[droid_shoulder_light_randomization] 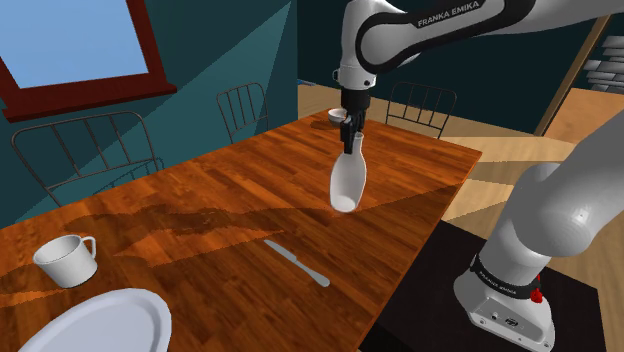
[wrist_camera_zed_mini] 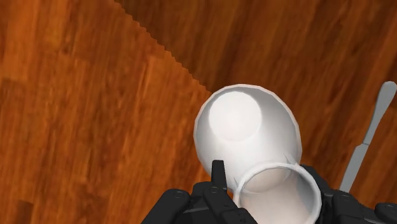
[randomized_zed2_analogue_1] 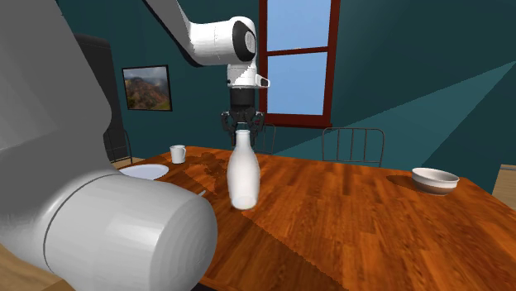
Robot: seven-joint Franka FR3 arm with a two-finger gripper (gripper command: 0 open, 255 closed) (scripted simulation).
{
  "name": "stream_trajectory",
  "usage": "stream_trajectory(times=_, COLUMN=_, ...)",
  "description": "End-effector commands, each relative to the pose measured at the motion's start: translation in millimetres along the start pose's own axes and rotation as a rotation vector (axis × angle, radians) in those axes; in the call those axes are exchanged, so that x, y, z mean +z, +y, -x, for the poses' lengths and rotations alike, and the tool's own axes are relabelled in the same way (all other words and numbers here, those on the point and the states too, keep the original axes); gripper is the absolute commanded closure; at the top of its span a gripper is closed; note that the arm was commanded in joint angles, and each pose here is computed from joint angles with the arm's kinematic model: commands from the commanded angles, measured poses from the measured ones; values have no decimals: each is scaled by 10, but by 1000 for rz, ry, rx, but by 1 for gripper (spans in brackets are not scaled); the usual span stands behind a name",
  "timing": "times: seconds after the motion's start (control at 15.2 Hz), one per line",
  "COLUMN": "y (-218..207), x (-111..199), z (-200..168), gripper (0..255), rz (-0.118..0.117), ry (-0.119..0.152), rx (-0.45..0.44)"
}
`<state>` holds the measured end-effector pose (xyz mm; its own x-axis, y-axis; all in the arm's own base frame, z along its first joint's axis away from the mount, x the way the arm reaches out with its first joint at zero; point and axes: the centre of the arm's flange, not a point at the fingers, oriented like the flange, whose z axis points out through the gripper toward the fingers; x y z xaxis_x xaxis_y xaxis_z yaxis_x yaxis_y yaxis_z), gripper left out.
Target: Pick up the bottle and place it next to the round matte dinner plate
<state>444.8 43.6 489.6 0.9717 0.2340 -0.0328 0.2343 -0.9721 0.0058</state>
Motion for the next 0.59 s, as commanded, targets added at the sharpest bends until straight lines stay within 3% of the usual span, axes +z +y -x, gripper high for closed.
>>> stream_trajectory(times=0.0, y=5, x=-107, z=0, gripper=255, rz=0, ry=0, rx=0)
stream_trajectory(times=0.53, y=8, x=-529, z=14, gripper=255, rz=0, ry=0, rx=0)
